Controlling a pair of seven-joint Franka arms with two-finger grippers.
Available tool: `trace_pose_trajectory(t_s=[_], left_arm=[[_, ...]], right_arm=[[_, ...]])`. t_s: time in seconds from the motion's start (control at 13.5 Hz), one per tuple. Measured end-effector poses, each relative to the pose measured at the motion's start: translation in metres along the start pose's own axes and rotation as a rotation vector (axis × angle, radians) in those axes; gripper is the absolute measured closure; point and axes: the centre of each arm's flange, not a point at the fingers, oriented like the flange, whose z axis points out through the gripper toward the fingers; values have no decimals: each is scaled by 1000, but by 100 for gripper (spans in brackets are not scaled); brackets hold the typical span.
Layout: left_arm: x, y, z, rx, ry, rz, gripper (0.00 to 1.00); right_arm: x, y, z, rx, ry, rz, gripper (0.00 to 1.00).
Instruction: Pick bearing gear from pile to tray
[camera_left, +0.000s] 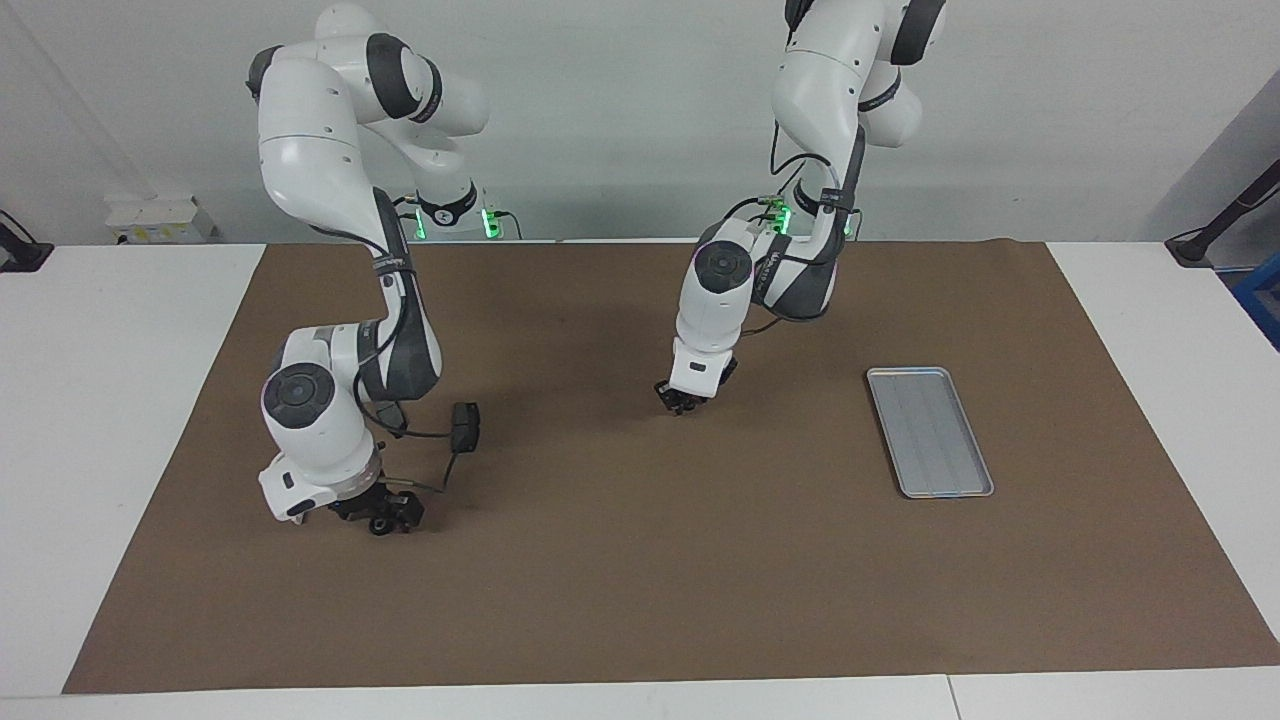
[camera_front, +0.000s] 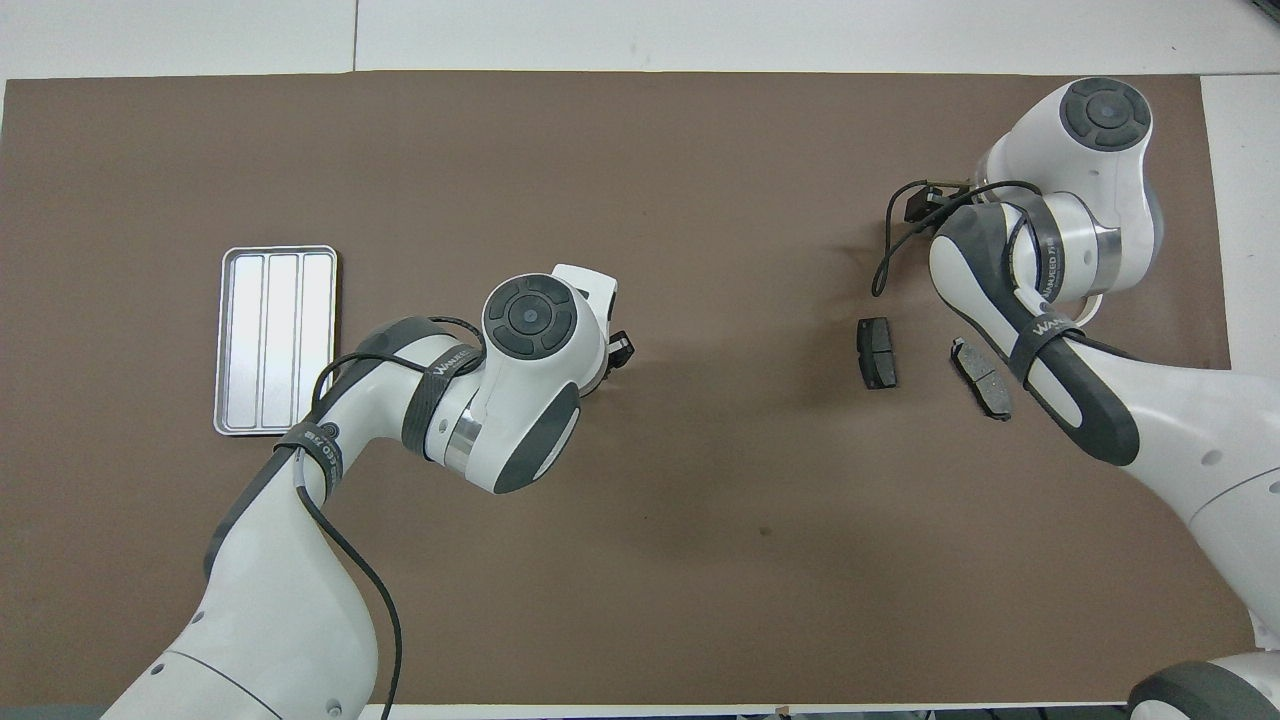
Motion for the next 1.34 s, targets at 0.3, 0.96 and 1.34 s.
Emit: trace_pose_trajectory(t_s=[0.3,0.96,1.34], left_arm=[[-9,2,4,7,-4,3,60],[49,-64,-66,81,-62,55,78],[169,-255,-100,47,-137,288,78]], right_arm=[[1,3,0,3,-1,6,20],[2,6,-6,13,2,19,64],[0,9,-18,-25,-81,19,64]])
